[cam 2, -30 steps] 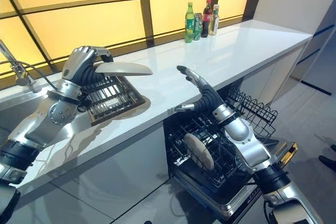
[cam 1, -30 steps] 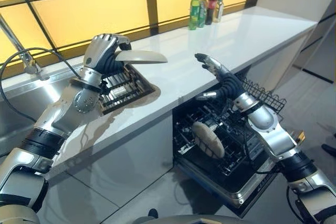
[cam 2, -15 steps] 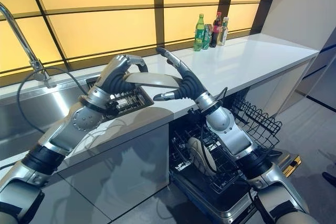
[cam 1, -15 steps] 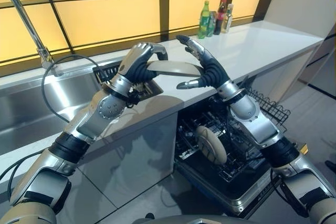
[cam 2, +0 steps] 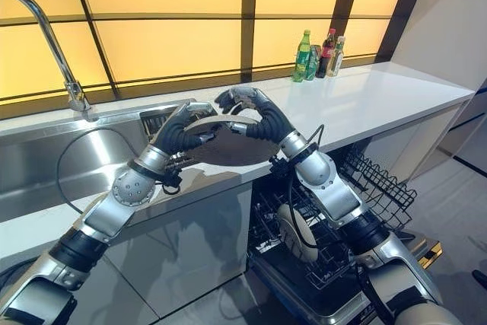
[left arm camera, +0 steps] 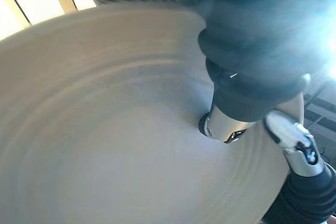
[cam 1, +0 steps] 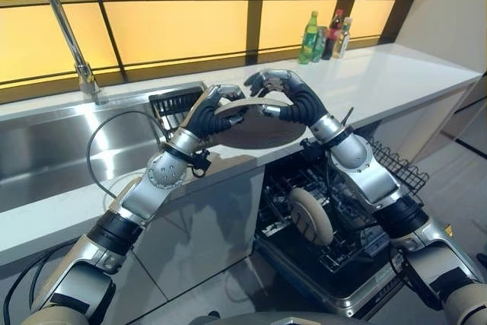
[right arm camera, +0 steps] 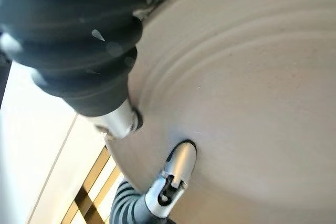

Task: Pick up plates and place into dishwasher.

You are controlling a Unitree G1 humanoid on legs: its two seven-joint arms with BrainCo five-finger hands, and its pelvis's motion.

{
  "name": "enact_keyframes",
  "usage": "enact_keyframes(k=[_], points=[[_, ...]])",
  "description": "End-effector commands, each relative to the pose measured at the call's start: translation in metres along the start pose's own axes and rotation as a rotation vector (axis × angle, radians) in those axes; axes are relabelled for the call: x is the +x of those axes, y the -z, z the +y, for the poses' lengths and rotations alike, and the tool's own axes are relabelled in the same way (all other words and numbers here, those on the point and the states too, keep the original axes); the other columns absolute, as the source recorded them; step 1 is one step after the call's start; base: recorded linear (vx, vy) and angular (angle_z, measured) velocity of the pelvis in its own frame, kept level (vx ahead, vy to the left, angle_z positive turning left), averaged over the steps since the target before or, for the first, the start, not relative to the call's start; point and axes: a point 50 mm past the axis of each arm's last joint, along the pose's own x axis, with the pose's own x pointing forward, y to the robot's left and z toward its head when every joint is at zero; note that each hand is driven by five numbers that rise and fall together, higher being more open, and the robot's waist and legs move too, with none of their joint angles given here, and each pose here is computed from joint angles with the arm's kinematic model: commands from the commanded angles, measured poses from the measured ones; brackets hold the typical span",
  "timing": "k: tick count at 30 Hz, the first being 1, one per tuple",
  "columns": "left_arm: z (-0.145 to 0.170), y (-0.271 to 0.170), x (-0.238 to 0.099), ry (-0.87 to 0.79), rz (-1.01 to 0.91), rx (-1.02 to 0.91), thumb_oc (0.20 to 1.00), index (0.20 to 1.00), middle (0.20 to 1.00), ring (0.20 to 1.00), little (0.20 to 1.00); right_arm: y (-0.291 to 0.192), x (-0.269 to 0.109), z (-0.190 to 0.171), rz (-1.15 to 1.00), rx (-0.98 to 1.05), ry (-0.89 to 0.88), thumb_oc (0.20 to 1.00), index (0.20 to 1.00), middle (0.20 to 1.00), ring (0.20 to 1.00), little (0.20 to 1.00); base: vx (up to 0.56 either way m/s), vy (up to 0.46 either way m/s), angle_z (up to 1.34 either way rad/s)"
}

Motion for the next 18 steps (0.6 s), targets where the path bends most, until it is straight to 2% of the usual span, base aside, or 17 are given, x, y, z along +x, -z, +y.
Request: enact_keyframes(k=[1, 9, 14, 18], points=[[-0.006, -0.042, 0.021, 0.016, -0.248, -0.072, 0.2, 0.2, 0.2, 0.2, 0.2, -0.029, 0.03, -0.014, -0.14, -0.032, 0.035, 0.2, 0.2, 0.2, 0.2, 0.2, 0.0, 0.0, 0.0], [0.005, -0.043, 0.02, -0.023, -0.252, -0.017, 0.2, 0.2, 0.2, 0.2, 0.2, -0.009, 0.014, -0.027, 0.023, -0.278, 0.015, 0.2, 0.2, 0.2, 0.2, 0.2, 0.0, 0.0, 0.0], [0.012, -0.041, 0.02, -0.045, -0.244, 0.022, 0.2, 0.2, 0.2, 0.2, 0.2, 0.007, 0.001, -0.043, 0.204, -0.553, -0.053, 0.2, 0.2, 0.2, 0.2, 0.2, 0.0, -0.006, -0.03], [0.016, -0.043, 0.02, -0.057, -0.245, 0.045, 0.2, 0.2, 0.2, 0.2, 0.2, 0.01, -0.001, -0.053, 0.271, -0.635, -0.08, 0.2, 0.2, 0.2, 0.2, 0.2, -0.01, -0.014, -0.06]])
